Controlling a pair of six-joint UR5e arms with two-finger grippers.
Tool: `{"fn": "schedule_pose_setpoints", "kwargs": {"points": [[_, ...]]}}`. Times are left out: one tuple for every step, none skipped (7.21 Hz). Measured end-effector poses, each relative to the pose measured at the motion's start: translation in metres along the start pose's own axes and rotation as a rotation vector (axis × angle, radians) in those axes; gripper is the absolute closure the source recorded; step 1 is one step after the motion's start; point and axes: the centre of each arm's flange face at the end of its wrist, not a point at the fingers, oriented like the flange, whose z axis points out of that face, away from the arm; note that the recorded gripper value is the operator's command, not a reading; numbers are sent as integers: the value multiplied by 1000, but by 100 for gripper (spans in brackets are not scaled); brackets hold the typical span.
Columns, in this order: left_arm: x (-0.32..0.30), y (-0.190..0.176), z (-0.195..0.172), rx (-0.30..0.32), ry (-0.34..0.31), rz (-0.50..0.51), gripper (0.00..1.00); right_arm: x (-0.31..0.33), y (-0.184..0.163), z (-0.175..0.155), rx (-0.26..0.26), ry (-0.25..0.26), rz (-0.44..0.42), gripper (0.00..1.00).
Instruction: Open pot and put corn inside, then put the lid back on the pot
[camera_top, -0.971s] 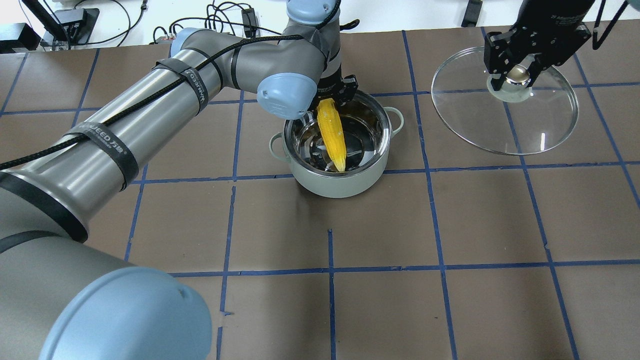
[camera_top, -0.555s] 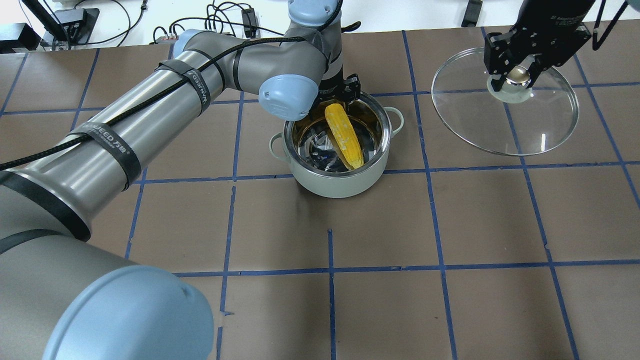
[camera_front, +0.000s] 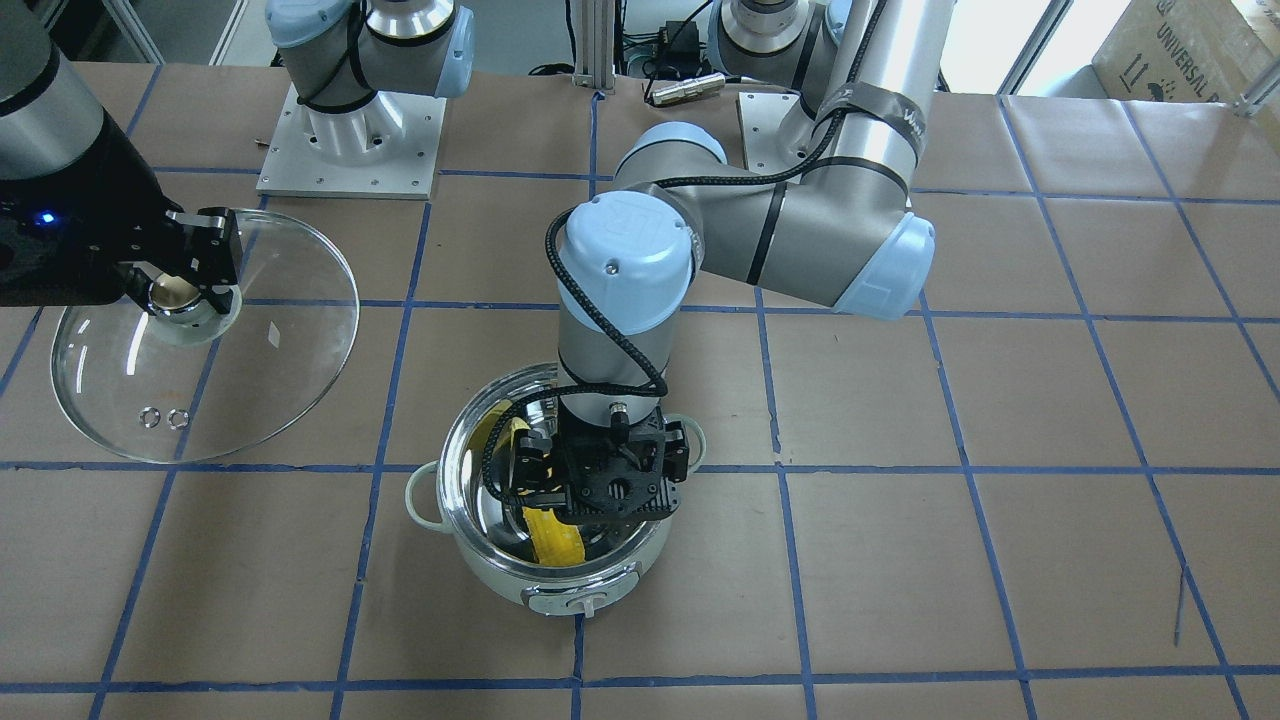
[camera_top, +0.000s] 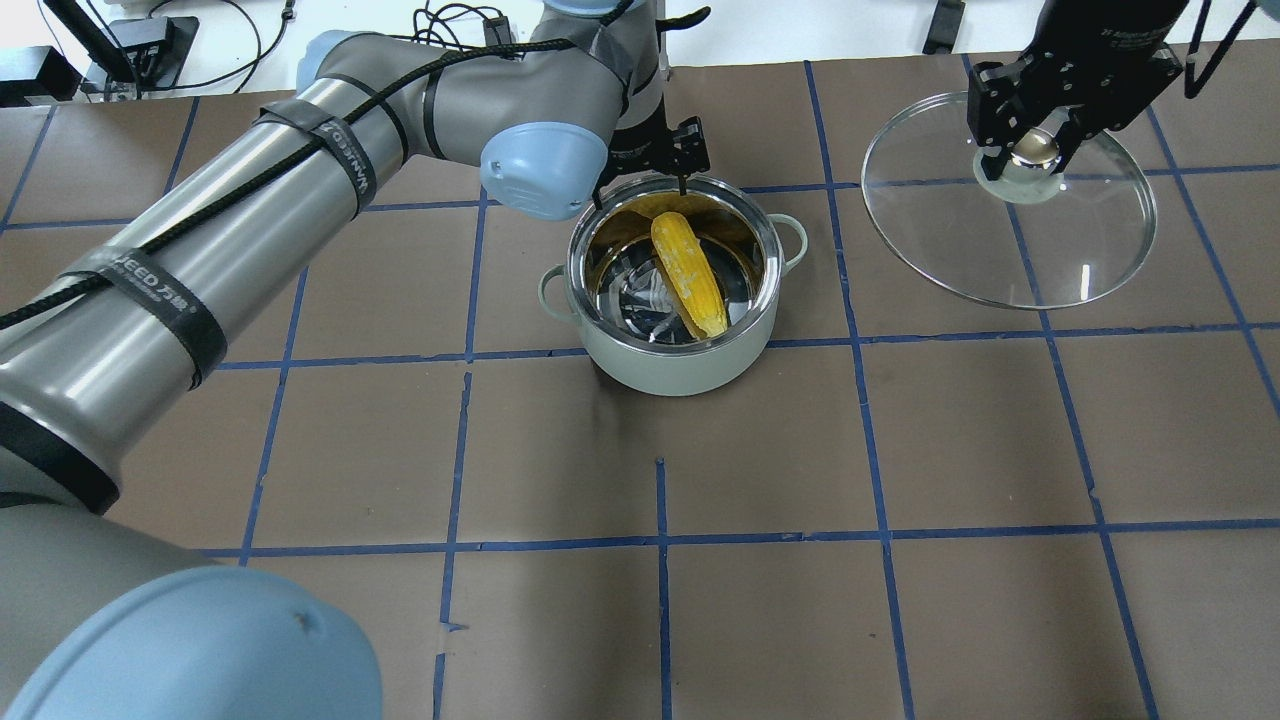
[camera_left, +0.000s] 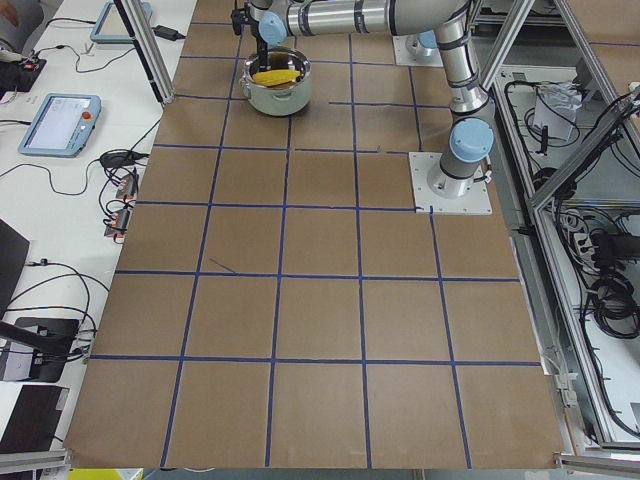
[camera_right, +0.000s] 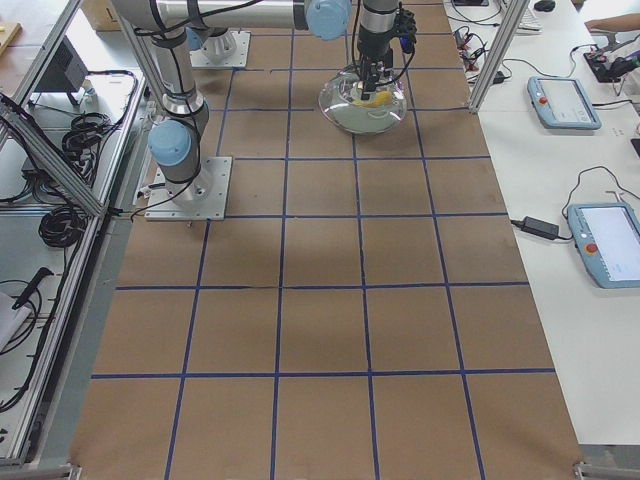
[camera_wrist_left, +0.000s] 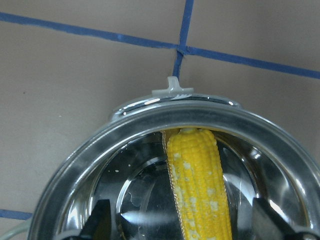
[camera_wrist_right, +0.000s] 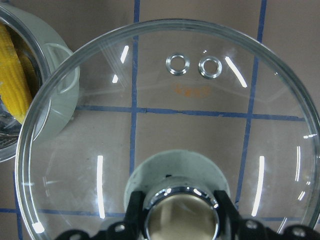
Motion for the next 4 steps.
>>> {"fn": "schedule_pose_setpoints", "kwargs": {"points": [[-22, -9, -12, 12, -2, 44, 0, -6, 0, -4, 11, -6, -2, 92], [-49, -19, -24, 14, -4, 73, 0, -20, -2, -3, 21, -18, -12, 92], [-80, -24, -43, -2, -8, 83, 0, -41, -6, -1, 46, -22, -29, 91], [-118, -25, -67, -33, -19, 87, 0, -69, -15, 4, 75, -18, -48, 92]]}}
